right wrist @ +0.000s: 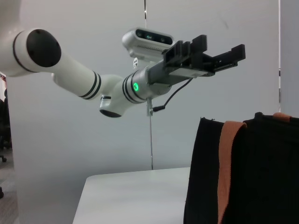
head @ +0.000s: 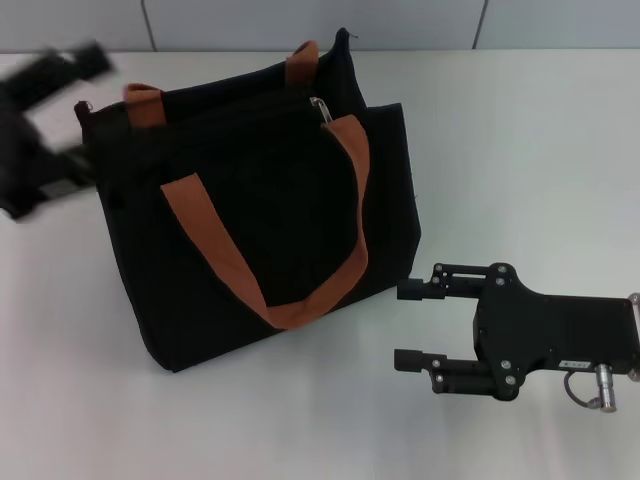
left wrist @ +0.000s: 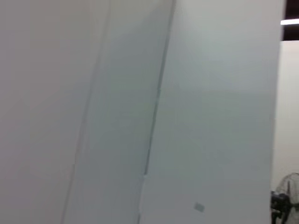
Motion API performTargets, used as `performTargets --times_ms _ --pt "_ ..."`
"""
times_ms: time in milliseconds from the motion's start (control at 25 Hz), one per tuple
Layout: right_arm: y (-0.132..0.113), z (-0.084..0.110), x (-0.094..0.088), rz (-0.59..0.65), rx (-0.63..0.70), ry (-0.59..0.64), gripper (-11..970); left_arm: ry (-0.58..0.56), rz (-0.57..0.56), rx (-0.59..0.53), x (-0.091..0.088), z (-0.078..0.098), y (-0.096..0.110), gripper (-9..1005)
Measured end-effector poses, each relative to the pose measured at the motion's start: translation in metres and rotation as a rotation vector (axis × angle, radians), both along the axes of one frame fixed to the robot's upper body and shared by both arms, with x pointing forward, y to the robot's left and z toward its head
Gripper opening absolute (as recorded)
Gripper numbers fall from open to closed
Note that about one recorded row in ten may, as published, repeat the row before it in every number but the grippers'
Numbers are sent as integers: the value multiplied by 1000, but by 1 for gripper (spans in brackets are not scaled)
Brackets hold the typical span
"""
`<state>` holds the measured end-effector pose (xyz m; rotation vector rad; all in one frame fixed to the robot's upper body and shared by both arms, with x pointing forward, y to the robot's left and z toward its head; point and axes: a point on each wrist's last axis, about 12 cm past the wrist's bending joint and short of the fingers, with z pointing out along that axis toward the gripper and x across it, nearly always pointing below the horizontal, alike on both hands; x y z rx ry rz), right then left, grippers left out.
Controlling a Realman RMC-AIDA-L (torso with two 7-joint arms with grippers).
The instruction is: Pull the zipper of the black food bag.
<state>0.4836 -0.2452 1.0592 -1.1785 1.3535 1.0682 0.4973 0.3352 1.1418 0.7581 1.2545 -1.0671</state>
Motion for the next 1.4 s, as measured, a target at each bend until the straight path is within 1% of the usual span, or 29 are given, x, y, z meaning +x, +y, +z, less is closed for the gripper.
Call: performTargets --times_ms 120,240,400,480,560,640,760,840,1000,1400 --pt "0 0 0 4 1 0 681 -46 -86 38 -4 -11 -25 833" --pt "1 0 0 9 1 0 683 -49 -220 86 -9 -20 -48 833" --pt "2 1 0 13 4 2 685 -21 -362 139 -20 -32 -68 833" --pt "5 0 1 19 9 9 686 -11 -391 154 -25 -39 -72 833" --pt "7 -1 1 29 5 17 687 4 -397 170 -30 -48 -75 833" --pt "7 -2 1 35 -6 21 688 31 -375 192 -33 -59 -75 833" --pt "8 -6 0 34 -30 30 690 91 -314 260 -31 -75 -72 833" --pt "10 -10 -1 34 -45 43 691 107 -297 291 -31 -79 -71 833" --pt "12 -15 -2 39 -68 55 693 126 -291 331 -32 -85 -69 833" --pt "13 -16 -3 39 -70 60 699 127 -288 337 -31 -85 -67 833"
